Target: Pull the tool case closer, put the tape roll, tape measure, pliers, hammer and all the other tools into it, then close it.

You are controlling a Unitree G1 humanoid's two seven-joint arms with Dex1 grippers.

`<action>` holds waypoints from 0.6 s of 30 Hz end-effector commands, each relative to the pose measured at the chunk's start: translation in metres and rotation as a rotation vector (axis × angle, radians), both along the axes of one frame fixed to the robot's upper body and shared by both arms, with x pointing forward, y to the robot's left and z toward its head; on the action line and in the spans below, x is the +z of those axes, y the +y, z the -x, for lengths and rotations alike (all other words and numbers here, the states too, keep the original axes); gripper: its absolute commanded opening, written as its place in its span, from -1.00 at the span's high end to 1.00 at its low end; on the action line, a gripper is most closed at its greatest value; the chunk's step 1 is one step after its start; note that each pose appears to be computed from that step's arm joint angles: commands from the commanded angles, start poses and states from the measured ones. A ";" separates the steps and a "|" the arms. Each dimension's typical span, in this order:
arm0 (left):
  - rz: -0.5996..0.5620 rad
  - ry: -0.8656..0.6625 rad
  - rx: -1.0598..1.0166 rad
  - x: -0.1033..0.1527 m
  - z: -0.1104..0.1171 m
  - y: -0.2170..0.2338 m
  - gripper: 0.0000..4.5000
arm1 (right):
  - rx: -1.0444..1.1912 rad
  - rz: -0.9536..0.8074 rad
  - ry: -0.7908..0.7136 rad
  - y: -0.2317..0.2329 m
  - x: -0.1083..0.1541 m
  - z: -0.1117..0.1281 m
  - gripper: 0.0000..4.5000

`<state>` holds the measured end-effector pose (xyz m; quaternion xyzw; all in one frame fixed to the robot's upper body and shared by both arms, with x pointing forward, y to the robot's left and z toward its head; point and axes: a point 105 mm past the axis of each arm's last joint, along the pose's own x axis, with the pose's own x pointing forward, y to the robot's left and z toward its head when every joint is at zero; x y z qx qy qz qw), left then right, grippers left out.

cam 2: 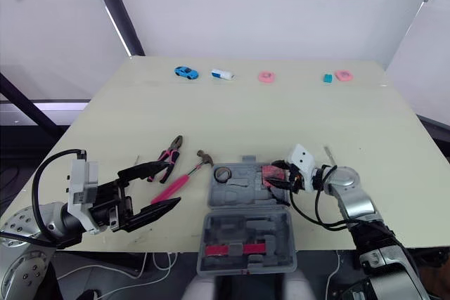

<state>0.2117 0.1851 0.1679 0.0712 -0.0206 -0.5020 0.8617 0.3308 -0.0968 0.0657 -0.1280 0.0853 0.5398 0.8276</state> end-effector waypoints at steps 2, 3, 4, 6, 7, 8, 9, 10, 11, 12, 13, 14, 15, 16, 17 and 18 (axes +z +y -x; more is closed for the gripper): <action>0.005 -0.016 -0.003 0.005 0.002 -0.001 -1.00 | 0.017 -0.065 -0.051 0.001 0.009 -0.005 -0.15; 0.005 -0.016 -0.002 0.005 0.002 -0.001 -1.00 | 0.011 -0.059 -0.051 0.000 0.006 -0.007 -0.15; 0.005 -0.016 0.000 0.005 0.002 -0.001 -1.00 | 0.006 -0.055 -0.048 0.000 0.003 -0.008 -0.15; 0.007 -0.014 0.005 0.005 0.002 0.000 -1.00 | -0.004 -0.054 -0.037 0.001 -0.002 -0.010 -0.15; 0.005 -0.012 0.006 0.004 0.002 -0.001 -1.00 | -0.010 -0.052 -0.026 0.001 -0.007 -0.010 -0.15; 0.006 -0.012 0.008 0.004 0.002 -0.001 -1.00 | -0.027 -0.042 -0.003 -0.001 -0.014 -0.011 -0.15; 0.004 -0.012 0.010 0.004 0.001 -0.001 -1.00 | -0.030 -0.024 0.023 -0.003 -0.023 -0.009 -0.15; 0.003 -0.012 0.011 0.004 0.001 0.000 -1.00 | -0.037 -0.008 0.048 -0.005 -0.030 -0.008 -0.15; 0.003 -0.013 0.012 0.004 0.001 0.000 -1.00 | -0.045 0.008 0.066 -0.007 -0.036 -0.007 -0.15; 0.002 -0.013 0.012 0.004 0.001 0.000 -1.00 | -0.046 0.025 0.082 -0.009 -0.042 -0.006 -0.15; 0.001 -0.013 0.012 0.004 0.001 0.000 -1.00 | -0.040 0.048 0.093 -0.010 -0.047 -0.004 -0.15; 0.001 -0.014 0.012 0.004 0.001 0.000 -1.00 | -0.032 0.068 0.099 -0.011 -0.052 -0.002 -0.15; 0.000 -0.014 0.012 0.004 0.000 0.000 -1.00 | -0.031 0.089 0.117 -0.012 -0.058 0.000 -0.15; 0.000 -0.013 0.012 0.004 0.000 0.000 -1.00 | -0.035 0.102 0.135 -0.013 -0.063 0.001 -0.15; 0.000 -0.013 0.013 0.004 0.000 0.000 -1.00 | -0.043 0.107 0.160 -0.014 -0.067 0.002 -0.15; -0.001 -0.013 0.013 0.004 0.000 0.001 -1.00 | -0.049 0.115 0.183 -0.015 -0.071 0.004 -0.15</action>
